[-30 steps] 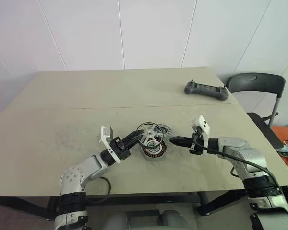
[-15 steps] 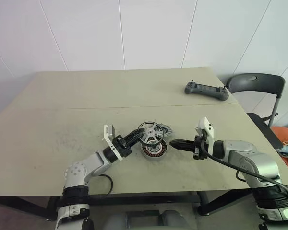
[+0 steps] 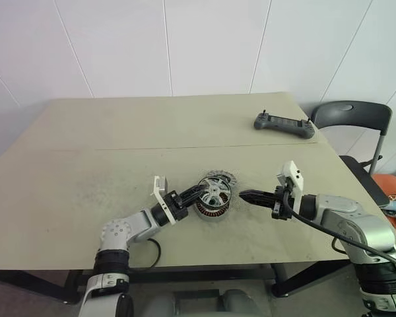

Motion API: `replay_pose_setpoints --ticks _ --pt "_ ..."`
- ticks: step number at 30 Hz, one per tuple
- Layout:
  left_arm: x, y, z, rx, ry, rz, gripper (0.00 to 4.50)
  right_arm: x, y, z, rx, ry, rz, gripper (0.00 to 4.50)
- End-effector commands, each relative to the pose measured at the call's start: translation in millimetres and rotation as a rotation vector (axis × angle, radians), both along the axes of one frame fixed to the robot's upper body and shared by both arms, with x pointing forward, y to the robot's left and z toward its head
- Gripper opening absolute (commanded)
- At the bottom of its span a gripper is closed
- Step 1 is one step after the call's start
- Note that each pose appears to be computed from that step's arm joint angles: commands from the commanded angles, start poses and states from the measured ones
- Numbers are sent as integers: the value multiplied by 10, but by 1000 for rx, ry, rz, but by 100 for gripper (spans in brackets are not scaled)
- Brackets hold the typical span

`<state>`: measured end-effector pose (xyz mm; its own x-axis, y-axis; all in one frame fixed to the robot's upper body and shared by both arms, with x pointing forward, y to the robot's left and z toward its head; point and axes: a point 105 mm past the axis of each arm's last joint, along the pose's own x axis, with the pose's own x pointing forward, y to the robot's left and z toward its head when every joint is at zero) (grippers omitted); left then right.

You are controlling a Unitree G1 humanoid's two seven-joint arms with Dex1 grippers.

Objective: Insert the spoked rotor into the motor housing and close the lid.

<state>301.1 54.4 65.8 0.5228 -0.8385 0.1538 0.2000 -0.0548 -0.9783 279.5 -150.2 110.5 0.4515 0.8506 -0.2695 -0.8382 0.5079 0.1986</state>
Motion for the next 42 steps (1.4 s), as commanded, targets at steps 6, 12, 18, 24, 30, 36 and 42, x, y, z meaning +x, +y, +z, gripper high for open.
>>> replay_pose_setpoints --ticks 6,12,18,24,30,36,42 --pt "84 9 93 -19 -36 8 78 -3 10 122 7 -52 8 0" --pt "95 30 94 -18 -36 10 78 -2 12 118 8 -52 6 0" --pt "86 26 83 -14 -34 3 78 19 4 98 5 -53 -5 0" --pt "55 9 62 -10 -30 -5 78 27 13 92 5 -53 -8 0" --pt "38 5 43 -6 -25 -12 78 44 21 89 5 -56 -12 0" --pt "19 -8 25 -3 -21 -15 78 44 15 87 4 -56 -16 0" --pt "22 -1 18 0 -21 -12 78 53 19 82 3 -57 -19 0"
